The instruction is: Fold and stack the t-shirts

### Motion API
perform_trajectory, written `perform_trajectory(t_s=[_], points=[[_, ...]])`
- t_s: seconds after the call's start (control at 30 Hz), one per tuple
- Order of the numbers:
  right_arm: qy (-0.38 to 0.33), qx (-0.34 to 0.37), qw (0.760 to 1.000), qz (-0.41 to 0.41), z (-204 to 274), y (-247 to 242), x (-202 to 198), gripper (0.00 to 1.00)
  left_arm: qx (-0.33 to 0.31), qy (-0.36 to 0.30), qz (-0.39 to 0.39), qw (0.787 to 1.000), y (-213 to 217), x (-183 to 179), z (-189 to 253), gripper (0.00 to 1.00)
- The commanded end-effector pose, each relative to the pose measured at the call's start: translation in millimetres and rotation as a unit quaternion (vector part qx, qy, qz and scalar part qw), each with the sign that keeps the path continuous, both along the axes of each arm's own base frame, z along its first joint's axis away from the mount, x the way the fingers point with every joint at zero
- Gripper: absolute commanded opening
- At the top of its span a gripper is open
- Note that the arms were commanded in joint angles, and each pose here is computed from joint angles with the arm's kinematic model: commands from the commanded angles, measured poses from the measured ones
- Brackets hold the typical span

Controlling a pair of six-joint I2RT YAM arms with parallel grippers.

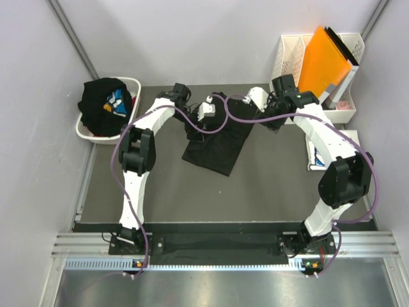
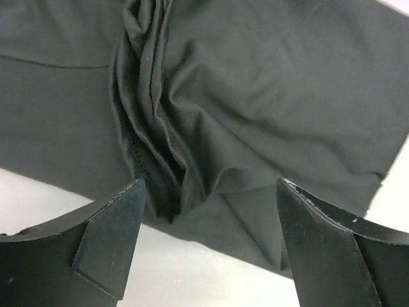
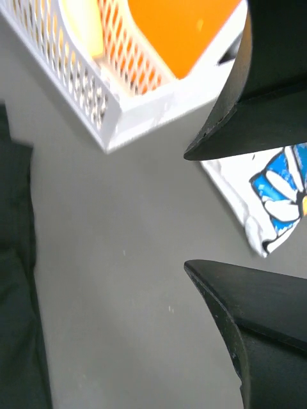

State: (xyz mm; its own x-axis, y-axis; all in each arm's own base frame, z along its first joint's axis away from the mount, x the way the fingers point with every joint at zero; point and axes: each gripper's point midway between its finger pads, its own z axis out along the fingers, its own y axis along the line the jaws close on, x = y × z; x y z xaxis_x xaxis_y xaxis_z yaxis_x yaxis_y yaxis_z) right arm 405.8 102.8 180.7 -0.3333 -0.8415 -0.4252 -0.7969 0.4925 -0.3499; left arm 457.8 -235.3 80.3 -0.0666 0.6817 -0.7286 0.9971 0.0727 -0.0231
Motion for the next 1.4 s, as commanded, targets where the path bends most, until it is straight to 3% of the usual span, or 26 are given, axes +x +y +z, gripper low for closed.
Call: perform_trajectory(t_s=[0.0,0.2,0.7,0.83,0.87,1.07,1.13,1.37], points=[[-0.054,-0.014,0.998,-0.011,44.9,-10.9,18.5,0.64,0.003,-0.033,0.001,0.999,4.4,20.8,-2.9,0.88],[-0.063,-0.012,0.997,-0.029,56.1,-18.2,21.8,0.63,0.009,-0.074,0.036,0.997,11.7,50.1,-1.1,0.89],[-0.080,-0.024,0.996,-0.044,60.5,-21.1,37.9,0.59,0.006,-0.057,-0.004,0.998,8.5,42.7,-10.6,0.87],[-0.083,-0.028,0.995,-0.048,58.9,-22.4,42.4,0.59,-0.001,-0.053,-0.011,0.999,7.3,40.0,-9.7,0.64],[-0.082,-0.030,0.995,-0.050,56.9,-23.3,43.5,0.59,-0.002,-0.056,-0.013,0.998,6.0,40.9,-6.8,0.51],[-0.083,-0.029,0.995,-0.052,54.3,-21.7,48.4,0.58,0.003,-0.049,-0.020,0.999,7.1,35.4,-6.6,0.22],[-0.087,-0.031,0.994,-0.053,56.5,-22.5,50.6,0.58,0.004,-0.048,-0.021,0.999,7.8,33.8,-6.1,0.00],[-0.094,-0.030,0.994,-0.053,59.9,-21.4,57.0,0.58,0.008,-0.085,-0.017,0.996,8.6,46.7,6.5,0.00]])
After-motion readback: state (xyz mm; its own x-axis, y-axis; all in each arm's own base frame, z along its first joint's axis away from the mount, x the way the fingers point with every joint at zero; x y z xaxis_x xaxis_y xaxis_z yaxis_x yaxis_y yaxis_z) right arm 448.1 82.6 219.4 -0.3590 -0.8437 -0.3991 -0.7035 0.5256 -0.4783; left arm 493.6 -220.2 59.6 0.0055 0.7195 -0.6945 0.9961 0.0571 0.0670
